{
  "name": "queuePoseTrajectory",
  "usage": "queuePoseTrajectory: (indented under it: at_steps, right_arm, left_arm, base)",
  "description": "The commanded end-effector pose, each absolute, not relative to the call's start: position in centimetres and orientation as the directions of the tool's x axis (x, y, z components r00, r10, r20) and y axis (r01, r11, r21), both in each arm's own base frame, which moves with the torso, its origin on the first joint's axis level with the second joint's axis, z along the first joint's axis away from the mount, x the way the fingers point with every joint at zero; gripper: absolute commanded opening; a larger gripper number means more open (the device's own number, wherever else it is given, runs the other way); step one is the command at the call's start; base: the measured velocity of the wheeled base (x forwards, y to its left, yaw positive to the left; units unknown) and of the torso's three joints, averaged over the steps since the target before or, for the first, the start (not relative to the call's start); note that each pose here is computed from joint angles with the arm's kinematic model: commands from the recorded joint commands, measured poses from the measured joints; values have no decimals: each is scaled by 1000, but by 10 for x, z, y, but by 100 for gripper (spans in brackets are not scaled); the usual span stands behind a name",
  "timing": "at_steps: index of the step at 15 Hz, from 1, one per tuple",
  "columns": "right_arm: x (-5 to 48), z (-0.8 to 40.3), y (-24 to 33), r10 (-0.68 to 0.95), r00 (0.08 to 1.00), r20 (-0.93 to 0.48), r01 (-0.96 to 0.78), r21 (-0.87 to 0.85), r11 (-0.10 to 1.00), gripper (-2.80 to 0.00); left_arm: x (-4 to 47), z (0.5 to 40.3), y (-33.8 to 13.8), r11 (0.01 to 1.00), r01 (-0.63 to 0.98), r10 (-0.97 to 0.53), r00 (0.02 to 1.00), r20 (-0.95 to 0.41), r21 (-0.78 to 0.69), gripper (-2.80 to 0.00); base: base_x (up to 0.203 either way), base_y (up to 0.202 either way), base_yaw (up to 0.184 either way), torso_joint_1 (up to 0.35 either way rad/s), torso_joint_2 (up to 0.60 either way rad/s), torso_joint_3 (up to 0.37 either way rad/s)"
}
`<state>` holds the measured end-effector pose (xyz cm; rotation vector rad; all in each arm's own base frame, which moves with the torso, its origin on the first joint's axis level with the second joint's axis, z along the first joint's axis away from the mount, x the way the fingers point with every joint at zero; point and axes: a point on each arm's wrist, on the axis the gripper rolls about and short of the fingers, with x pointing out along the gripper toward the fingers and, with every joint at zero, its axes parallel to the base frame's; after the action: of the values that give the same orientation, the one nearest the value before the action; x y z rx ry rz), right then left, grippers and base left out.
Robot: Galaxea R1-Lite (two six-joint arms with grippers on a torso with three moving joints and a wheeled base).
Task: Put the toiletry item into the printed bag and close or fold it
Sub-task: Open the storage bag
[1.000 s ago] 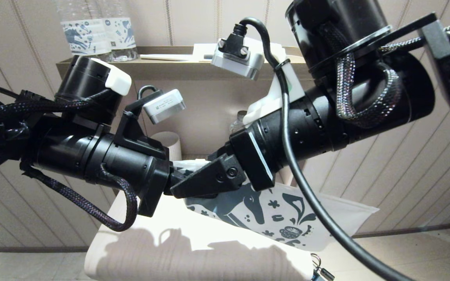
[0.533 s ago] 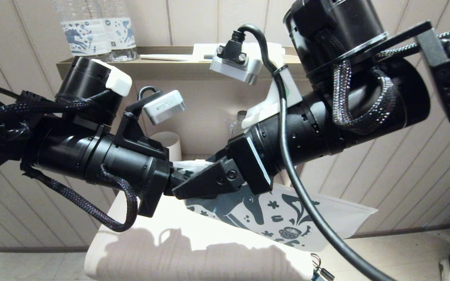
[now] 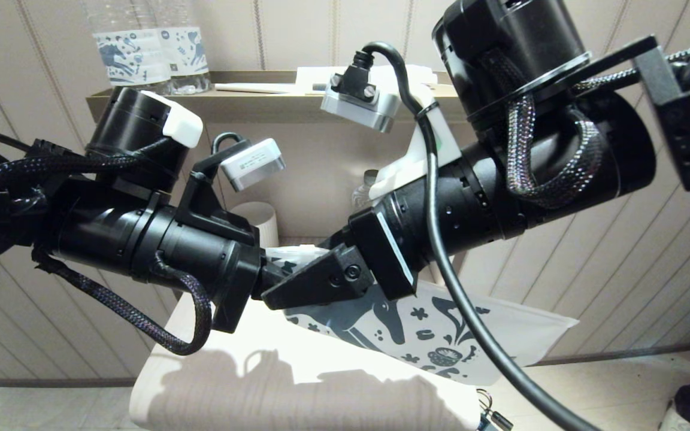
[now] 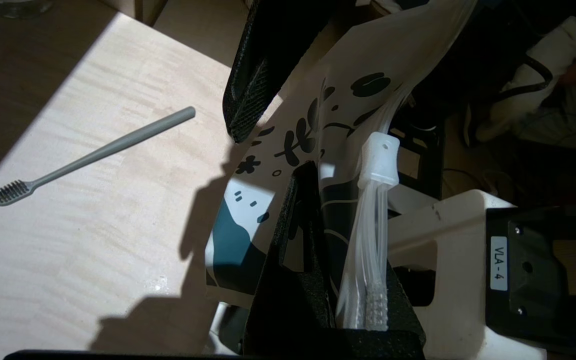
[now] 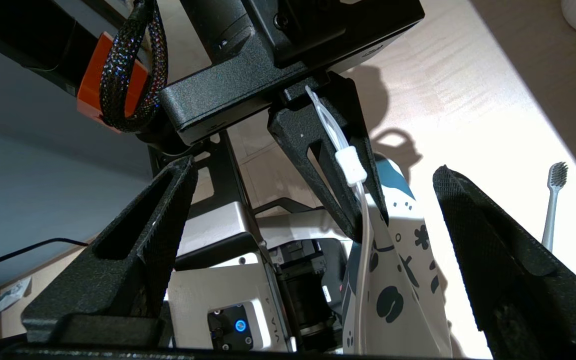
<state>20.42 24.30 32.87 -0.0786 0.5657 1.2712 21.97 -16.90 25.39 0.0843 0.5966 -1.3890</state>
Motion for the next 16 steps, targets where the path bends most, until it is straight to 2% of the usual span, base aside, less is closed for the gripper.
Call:
queuePoseTrajectory:
  at_steps: [1, 2, 3, 16]
  right_arm:
    - [204, 328, 243, 878, 175, -445, -915, 255, 312, 0]
    - [204, 325, 243, 875, 172, -452, -914, 258, 313, 0]
    - [204, 325, 243, 876, 174, -449, -915, 256, 312, -280]
    - [204, 323, 244, 877, 169, -450, -914, 262, 310, -280]
  left_arm:
    - [220, 253, -169, 199, 936, -896, 55, -441, -289, -280]
    - [220, 253, -169, 199, 936, -896, 55, -441, -289, -280]
    - [220, 253, -169, 201, 936, -895, 56, -442, -288, -280]
    - [220, 252, -170, 201, 935, -894, 52, -445, -293, -280]
  base:
    - [0, 0, 0, 0, 0, 0]
    - [0, 0, 0, 0, 0, 0]
    - [0, 0, 0, 0, 0, 0]
    - [0, 0, 0, 0, 0, 0]
